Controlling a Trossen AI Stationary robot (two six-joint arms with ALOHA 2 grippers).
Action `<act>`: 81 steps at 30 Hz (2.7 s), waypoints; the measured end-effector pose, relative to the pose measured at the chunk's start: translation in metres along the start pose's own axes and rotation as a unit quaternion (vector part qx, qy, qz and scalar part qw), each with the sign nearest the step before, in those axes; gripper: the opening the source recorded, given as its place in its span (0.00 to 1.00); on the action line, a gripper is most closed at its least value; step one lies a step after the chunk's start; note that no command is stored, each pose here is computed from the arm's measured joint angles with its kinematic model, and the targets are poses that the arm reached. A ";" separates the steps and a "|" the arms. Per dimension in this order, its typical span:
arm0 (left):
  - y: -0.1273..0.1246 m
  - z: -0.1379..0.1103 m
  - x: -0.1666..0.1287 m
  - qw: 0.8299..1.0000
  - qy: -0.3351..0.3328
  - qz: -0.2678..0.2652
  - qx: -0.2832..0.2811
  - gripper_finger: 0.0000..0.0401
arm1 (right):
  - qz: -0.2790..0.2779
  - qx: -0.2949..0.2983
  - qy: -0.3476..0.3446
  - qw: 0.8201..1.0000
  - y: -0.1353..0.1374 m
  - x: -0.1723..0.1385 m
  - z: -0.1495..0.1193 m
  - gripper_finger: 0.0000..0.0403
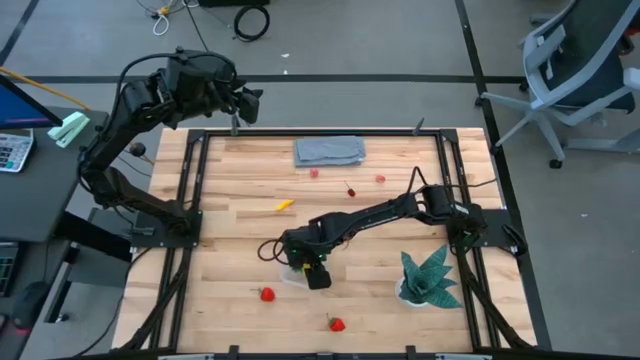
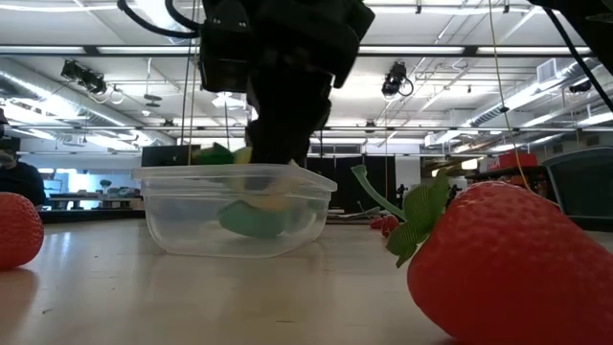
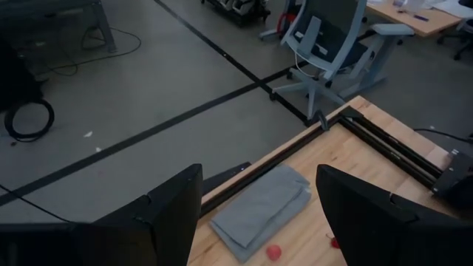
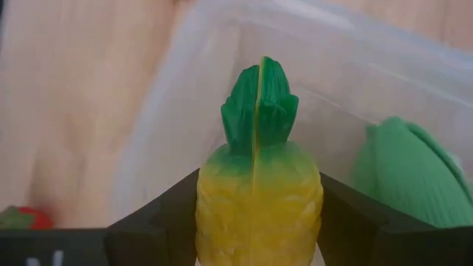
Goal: Pick and placing Produce into tupperware
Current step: Put the pineapple into the transparent bin, then put the top strawberry into the transparent bin
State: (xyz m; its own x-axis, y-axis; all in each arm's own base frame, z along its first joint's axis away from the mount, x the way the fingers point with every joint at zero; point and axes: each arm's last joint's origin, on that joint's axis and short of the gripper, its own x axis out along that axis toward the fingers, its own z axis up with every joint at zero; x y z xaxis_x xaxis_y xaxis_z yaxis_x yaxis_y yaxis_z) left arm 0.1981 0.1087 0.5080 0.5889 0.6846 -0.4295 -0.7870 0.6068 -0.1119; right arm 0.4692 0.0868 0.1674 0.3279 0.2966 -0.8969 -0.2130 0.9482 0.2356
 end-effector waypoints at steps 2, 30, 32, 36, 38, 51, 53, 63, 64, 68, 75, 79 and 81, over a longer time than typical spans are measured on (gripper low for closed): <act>0.000 0.000 0.000 1.000 0.000 0.000 0.000 0.67 | -0.003 -0.007 -0.005 1.000 0.000 -0.001 0.001 0.54; 0.003 -0.010 0.000 0.999 0.048 0.016 -0.007 0.67 | -0.003 0.021 -0.066 0.998 -0.002 -0.044 0.013 0.68; 0.004 -0.018 -0.002 0.995 0.093 0.014 -0.014 0.67 | -0.003 0.029 -0.093 0.995 -0.001 -0.073 0.016 0.67; -0.002 -0.041 -0.009 0.978 0.208 -0.020 0.011 0.67 | -0.017 0.022 -0.152 0.988 0.005 -0.138 0.015 0.67; -0.013 -0.056 -0.013 0.961 0.266 -0.060 0.054 0.66 | -0.032 0.017 -0.186 0.982 0.007 -0.174 0.010 0.67; -0.095 -0.177 -0.015 0.853 0.434 -0.165 0.238 0.60 | -0.137 0.085 -0.319 0.934 0.020 -0.335 -0.057 0.66; -0.101 -0.206 -0.011 0.839 0.455 -0.154 0.255 0.60 | -0.148 0.101 -0.319 0.931 0.025 -0.349 -0.072 0.66; -0.135 -0.311 -0.004 0.816 0.438 -0.249 0.283 0.60 | -0.217 0.136 -0.353 0.900 0.037 -0.388 -0.108 0.66; -0.138 -0.315 -0.004 0.812 0.443 -0.257 0.280 0.60 | -0.225 0.138 -0.354 0.897 0.037 -0.389 -0.110 0.66; -0.147 -0.329 -0.009 0.796 0.457 -0.275 0.287 0.61 | -0.245 0.145 -0.346 0.894 0.035 -0.387 -0.110 0.65; -0.161 -0.358 -0.015 0.769 0.474 -0.277 0.326 0.61 | -0.252 0.148 -0.308 0.906 0.029 -0.371 -0.101 0.64; -0.169 -0.371 -0.018 0.757 0.483 -0.291 0.330 0.61 | -0.253 0.151 -0.295 0.909 0.026 -0.364 -0.096 0.64; -0.171 -0.378 -0.018 0.752 0.488 -0.290 0.336 0.61 | -0.251 0.160 -0.291 0.909 0.025 -0.361 -0.095 0.64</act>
State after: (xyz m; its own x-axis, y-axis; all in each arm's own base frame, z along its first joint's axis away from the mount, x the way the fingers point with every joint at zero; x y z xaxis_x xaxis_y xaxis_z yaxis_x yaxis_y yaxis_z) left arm 0.2522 -0.1600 0.1965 0.1239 -0.1972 -0.9725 0.0142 0.9803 -0.1970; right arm 0.2580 -0.0074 0.4617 0.7616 -0.2607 -0.5933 0.3464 0.9375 0.0327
